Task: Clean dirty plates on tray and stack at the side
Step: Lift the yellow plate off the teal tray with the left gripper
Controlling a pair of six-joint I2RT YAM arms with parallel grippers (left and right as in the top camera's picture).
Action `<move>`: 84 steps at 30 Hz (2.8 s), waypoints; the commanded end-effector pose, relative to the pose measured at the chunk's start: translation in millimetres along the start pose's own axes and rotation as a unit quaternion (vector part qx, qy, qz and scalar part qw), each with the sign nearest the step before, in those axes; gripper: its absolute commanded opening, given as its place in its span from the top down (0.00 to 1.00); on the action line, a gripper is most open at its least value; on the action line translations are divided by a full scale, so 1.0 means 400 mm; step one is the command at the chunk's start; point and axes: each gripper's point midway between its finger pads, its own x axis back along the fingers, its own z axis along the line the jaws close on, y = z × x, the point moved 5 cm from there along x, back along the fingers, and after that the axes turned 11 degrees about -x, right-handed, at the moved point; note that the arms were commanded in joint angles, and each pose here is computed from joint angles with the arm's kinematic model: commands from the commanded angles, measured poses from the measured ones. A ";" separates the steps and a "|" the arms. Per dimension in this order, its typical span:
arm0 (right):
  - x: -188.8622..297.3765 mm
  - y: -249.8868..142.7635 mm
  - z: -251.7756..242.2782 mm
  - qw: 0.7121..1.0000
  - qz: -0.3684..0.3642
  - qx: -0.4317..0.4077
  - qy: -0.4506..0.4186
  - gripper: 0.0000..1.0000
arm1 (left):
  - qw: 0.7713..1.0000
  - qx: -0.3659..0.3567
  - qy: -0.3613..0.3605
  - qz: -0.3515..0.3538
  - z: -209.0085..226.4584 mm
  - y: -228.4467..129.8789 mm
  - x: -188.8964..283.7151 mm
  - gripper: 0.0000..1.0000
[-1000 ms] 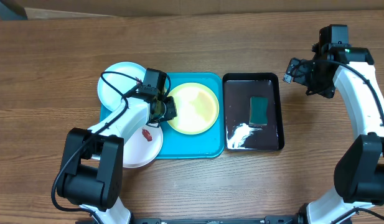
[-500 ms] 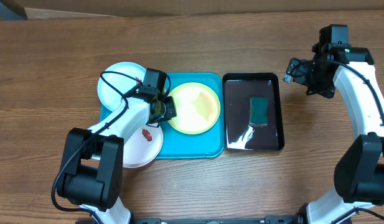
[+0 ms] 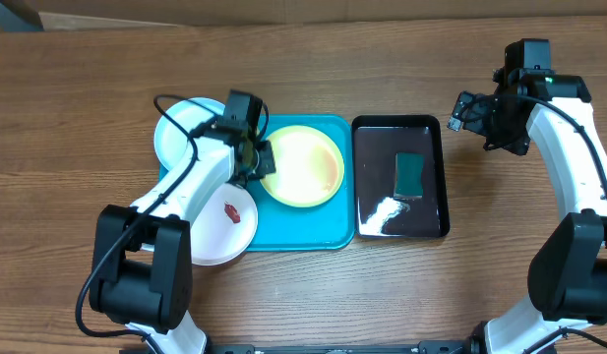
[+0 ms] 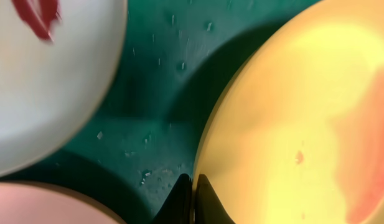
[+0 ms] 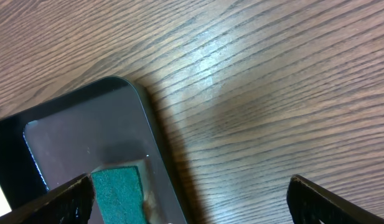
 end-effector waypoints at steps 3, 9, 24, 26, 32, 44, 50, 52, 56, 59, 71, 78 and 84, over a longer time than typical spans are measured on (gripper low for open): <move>0.007 0.005 0.006 1.000 -0.005 -0.001 0.006 0.00 | 0.998 -0.027 0.032 -0.043 0.006 0.091 0.086 0.96; 0.007 0.005 0.006 1.000 -0.005 -0.001 0.006 0.00 | 0.996 -0.033 0.027 -0.072 -0.011 0.152 0.167 0.96; 0.007 0.005 0.006 1.000 -0.005 -0.001 0.006 0.00 | 0.980 -0.102 0.087 -0.146 -0.160 0.197 0.311 0.96; 0.007 0.005 0.006 1.000 -0.005 -0.001 0.006 0.00 | 0.976 -0.116 0.096 -0.158 -0.191 0.191 0.316 0.96; 0.007 0.005 0.006 1.000 -0.005 -0.001 0.006 0.00 | 0.960 -0.153 0.142 -0.188 -0.264 0.166 0.333 0.96; 0.007 0.005 0.006 1.000 -0.005 -0.001 0.006 0.00 | 0.889 -0.233 0.273 -0.285 -0.417 0.079 0.417 0.96; 0.007 0.005 0.006 1.000 -0.005 -0.001 0.006 0.00 | 0.854 -0.271 0.315 -0.314 -0.467 0.039 0.454 0.96; 0.007 0.005 0.006 1.000 -0.005 -0.001 0.006 0.00 | 0.845 -0.276 0.325 -0.323 -0.479 0.028 0.465 0.96; 0.007 0.005 0.006 1.000 -0.005 -0.001 0.006 0.00 | 0.825 -0.274 0.354 -0.346 -0.492 0.013 0.491 0.96; 0.007 0.005 0.006 1.000 -0.005 -0.001 0.006 0.00 | 0.814 -0.275 0.366 -0.358 -0.502 0.002 0.505 0.96; 0.007 0.005 0.006 1.000 -0.005 -0.001 0.006 0.00 | 0.824 -0.281 0.334 -0.360 -0.530 -0.010 0.497 0.96; 0.007 0.005 0.006 1.000 -0.005 -0.001 0.006 0.00 | 0.824 -0.270 0.333 -0.371 -0.534 -0.003 0.502 0.96; 0.007 0.005 0.006 1.000 -0.005 -0.001 0.006 0.00 | 0.838 -0.266 0.301 -0.369 -0.547 -0.001 0.490 0.96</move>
